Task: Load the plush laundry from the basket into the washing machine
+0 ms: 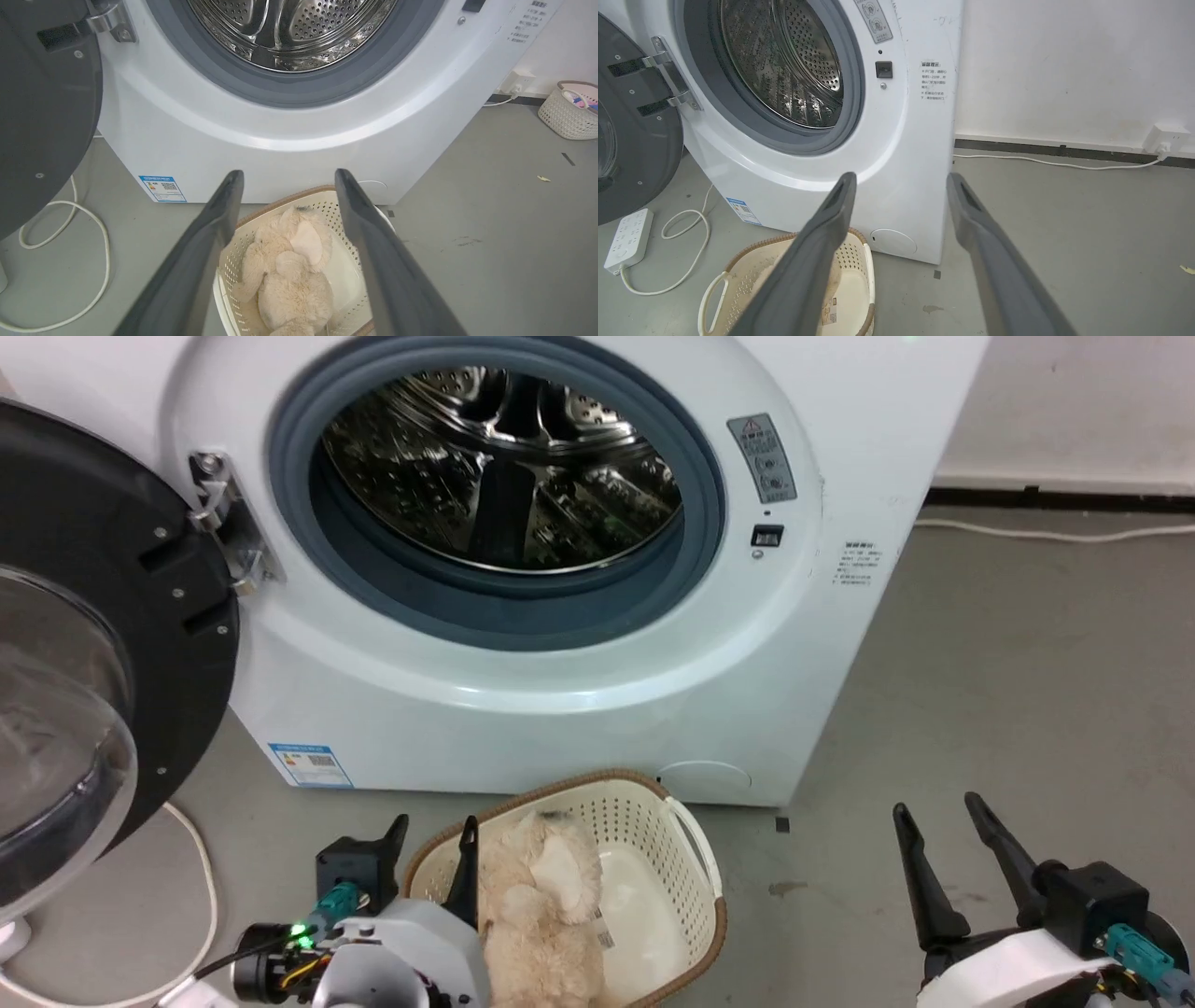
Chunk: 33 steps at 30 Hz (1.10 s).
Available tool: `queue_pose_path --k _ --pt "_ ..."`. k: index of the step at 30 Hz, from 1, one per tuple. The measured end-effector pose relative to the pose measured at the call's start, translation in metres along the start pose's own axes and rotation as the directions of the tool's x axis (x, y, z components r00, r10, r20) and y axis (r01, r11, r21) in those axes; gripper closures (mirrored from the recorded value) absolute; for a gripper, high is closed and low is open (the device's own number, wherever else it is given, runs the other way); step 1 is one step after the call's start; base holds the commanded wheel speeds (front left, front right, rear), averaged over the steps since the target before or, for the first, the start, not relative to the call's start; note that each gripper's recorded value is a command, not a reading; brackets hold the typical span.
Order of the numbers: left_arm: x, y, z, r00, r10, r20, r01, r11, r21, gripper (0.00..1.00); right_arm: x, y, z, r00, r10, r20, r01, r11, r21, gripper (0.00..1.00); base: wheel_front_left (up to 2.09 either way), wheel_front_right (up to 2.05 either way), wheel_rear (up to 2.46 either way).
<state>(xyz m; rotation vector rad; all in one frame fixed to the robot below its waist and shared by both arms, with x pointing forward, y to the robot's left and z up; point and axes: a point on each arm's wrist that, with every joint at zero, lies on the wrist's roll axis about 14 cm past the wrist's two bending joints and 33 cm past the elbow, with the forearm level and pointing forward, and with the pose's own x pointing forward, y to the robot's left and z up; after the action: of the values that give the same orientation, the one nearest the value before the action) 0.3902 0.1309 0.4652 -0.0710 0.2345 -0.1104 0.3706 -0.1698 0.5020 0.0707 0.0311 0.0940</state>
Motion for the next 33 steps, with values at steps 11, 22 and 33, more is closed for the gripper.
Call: queue_pose_path --k 11,22,33 --pt "0.030 -0.019 -0.041 0.985 -0.066 -0.157 0.061 0.997 -0.037 0.00 0.012 -0.007 -0.009 1.000 -0.019 -0.010 0.019 1.000 0.023 0.00 0.00 0.00 0.00" --pt "0.056 -0.039 -0.088 0.934 -0.131 -0.332 0.104 0.990 -0.097 0.00 0.025 -0.015 -0.028 0.998 -0.040 -0.045 0.042 0.998 0.049 0.00 0.00 0.00 0.00" --pt "0.076 -0.049 -0.161 0.790 -0.135 -0.598 0.089 0.990 -0.106 0.00 0.037 -0.033 -0.056 0.991 -0.090 -0.099 0.098 0.992 0.081 0.00 0.00 0.00 0.00"
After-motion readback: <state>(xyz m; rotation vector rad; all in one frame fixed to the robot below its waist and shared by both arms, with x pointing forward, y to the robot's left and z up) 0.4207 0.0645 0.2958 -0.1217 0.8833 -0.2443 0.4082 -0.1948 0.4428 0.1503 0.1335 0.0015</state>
